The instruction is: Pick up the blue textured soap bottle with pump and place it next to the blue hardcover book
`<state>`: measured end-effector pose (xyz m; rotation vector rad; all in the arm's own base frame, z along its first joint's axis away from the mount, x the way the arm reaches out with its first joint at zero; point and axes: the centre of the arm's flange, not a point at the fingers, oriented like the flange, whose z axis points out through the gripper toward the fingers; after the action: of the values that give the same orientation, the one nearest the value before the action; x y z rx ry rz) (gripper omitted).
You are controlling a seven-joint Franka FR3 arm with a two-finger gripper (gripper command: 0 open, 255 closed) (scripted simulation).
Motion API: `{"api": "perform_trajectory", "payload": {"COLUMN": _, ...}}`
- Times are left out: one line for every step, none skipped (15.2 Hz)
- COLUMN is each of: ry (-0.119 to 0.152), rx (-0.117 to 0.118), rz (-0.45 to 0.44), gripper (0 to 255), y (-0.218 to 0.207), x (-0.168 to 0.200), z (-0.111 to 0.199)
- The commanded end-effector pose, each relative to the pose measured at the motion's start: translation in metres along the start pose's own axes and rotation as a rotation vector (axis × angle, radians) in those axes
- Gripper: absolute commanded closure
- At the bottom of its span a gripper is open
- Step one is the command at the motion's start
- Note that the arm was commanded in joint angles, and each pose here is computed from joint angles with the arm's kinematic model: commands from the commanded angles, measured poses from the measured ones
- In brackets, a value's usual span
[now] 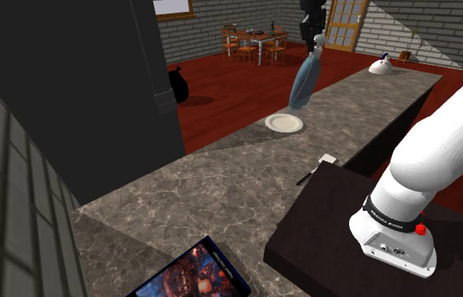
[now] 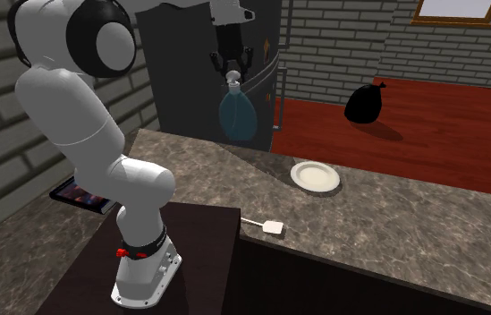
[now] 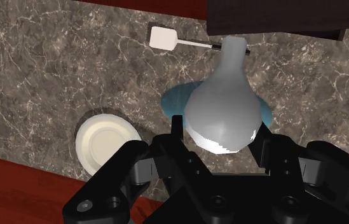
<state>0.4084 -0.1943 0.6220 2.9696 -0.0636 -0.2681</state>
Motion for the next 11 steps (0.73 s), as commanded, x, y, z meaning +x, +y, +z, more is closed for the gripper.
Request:
{"api": "perform_trajectory", "payload": {"ry": 0.0, "rx": 0.0, "rz": 0.0, "gripper": 255, "y": -0.016, "x": 0.008, "z": 0.001}}
{"api": "perform_trajectory", "payload": {"ry": 0.0, "rx": 0.0, "rz": 0.0, "gripper": 255, "y": -0.028, "x": 0.013, "z": 0.002}}
{"api": "perform_trajectory", "payload": {"ry": 0.0, "rx": 0.0, "rz": 0.0, "gripper": 255, "y": -0.04, "x": 0.018, "z": 0.004}}
{"api": "perform_trajectory", "payload": {"ry": 0.0, "rx": 0.0, "rz": 0.0, "gripper": 255, "y": -0.052, "x": 0.023, "z": 0.006}}
{"api": "perform_trajectory", "payload": {"ry": 0.0, "rx": 0.0, "rz": 0.0, "gripper": 255, "y": -0.064, "x": 0.028, "z": 0.008}}
{"api": "perform_trajectory", "payload": {"ry": 0.0, "rx": 0.0, "rz": 0.0, "gripper": 255, "y": -0.076, "x": 0.034, "z": 0.01}}
{"api": "perform_trajectory", "payload": {"ry": 0.0, "rx": 0.0, "rz": 0.0, "gripper": 255, "y": -0.088, "x": 0.039, "z": 0.012}}
{"api": "perform_trajectory", "payload": {"ry": 0.0, "rx": 0.0, "rz": 0.0, "gripper": 255, "y": -0.1, "x": 0.044, "z": 0.013}}
{"api": "perform_trajectory", "payload": {"ry": 0.0, "rx": 0.0, "rz": 0.0, "gripper": 255, "y": -0.113, "x": 0.049, "z": 0.015}}
{"api": "perform_trajectory", "payload": {"ry": 0.0, "rx": 0.0, "rz": 0.0, "gripper": 255, "y": -0.125, "x": 0.054, "z": 0.017}}
{"api": "perform_trajectory", "payload": {"ry": 0.0, "rx": 0.0, "rz": 0.0, "gripper": 255, "y": -0.137, "x": 0.059, "z": 0.019}}
